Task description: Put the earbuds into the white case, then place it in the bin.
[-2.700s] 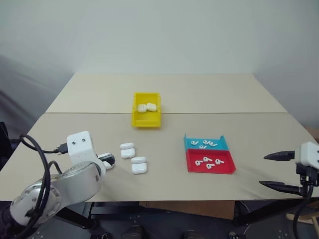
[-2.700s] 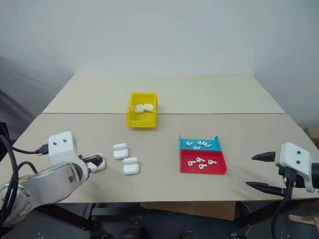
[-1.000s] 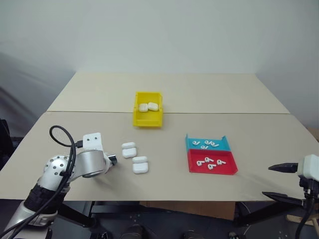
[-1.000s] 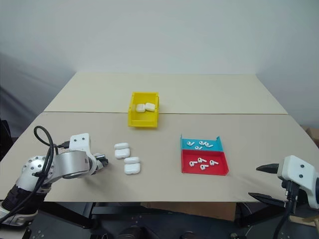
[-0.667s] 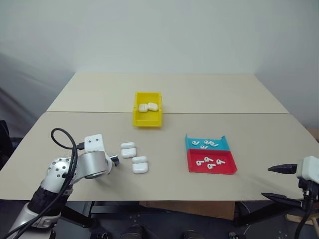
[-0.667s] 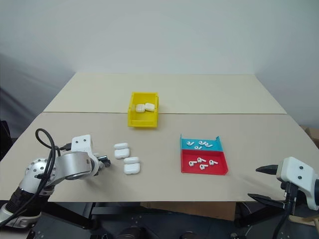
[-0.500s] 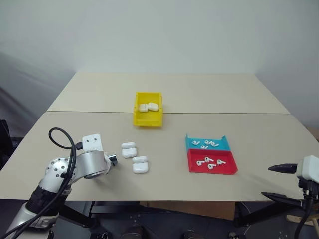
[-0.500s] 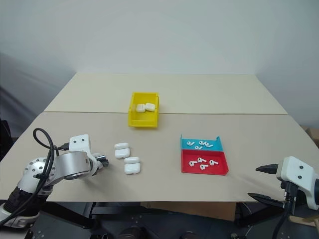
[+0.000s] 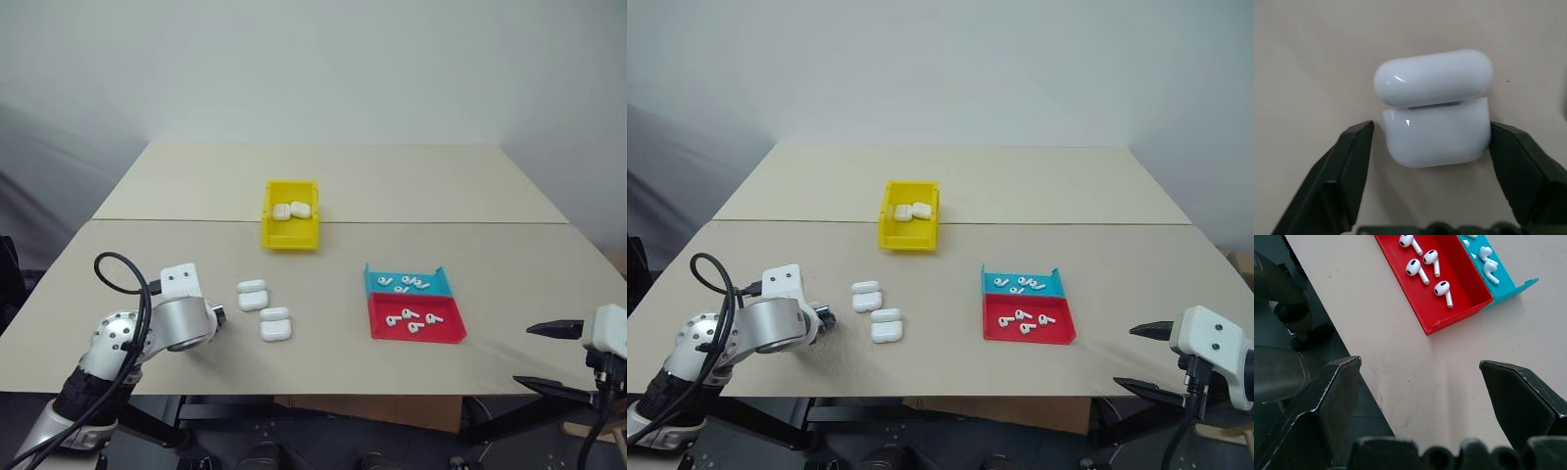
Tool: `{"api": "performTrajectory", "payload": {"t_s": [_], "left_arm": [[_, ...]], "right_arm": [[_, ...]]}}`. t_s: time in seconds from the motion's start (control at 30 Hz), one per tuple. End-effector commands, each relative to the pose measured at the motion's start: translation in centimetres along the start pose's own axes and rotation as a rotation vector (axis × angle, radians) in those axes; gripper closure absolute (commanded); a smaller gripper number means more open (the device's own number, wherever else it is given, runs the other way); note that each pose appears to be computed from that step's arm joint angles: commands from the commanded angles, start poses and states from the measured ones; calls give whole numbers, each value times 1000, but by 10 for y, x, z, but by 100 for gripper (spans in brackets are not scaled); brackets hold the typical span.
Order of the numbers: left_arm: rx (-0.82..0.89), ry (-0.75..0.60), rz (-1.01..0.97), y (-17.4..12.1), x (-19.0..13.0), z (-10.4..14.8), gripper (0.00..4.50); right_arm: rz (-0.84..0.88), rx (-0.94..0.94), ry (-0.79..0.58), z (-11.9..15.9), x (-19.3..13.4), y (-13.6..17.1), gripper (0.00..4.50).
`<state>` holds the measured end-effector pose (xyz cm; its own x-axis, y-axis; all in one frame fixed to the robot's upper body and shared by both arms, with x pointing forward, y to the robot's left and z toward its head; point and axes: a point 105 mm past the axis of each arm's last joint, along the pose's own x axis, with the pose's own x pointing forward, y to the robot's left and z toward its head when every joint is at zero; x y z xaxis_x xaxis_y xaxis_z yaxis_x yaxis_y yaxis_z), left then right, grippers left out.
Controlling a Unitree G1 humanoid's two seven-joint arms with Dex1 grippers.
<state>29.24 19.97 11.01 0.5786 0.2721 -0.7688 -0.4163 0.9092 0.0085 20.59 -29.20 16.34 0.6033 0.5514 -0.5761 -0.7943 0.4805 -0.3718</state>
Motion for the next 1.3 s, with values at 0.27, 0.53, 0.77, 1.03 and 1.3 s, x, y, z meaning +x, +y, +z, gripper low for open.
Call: {"api": "performTrajectory", "payload": {"t_s": [0.27, 0.53, 0.77, 1.03, 1.3], "left_arm": [[23, -120, -125, -10, -17, 21, 172], [333, -705, -585, -9, -104, 79, 172], [538, -900, -1064, -25, -111, 68, 172], [695, -970, -1446, -70, -87, 32, 172], [835, -1114, -1689, -95, -87, -29, 172]], "right_arm": [[-16, -33, 3, 5, -4, -5, 0], [-51, -57, -40, 21, -8, -10, 0], [-78, -93, -127, 48, -1, -12, 0], [-114, -120, -187, 72, 1, 3, 0], [-70, -91, -115, 91, 28, 18, 0]]}}
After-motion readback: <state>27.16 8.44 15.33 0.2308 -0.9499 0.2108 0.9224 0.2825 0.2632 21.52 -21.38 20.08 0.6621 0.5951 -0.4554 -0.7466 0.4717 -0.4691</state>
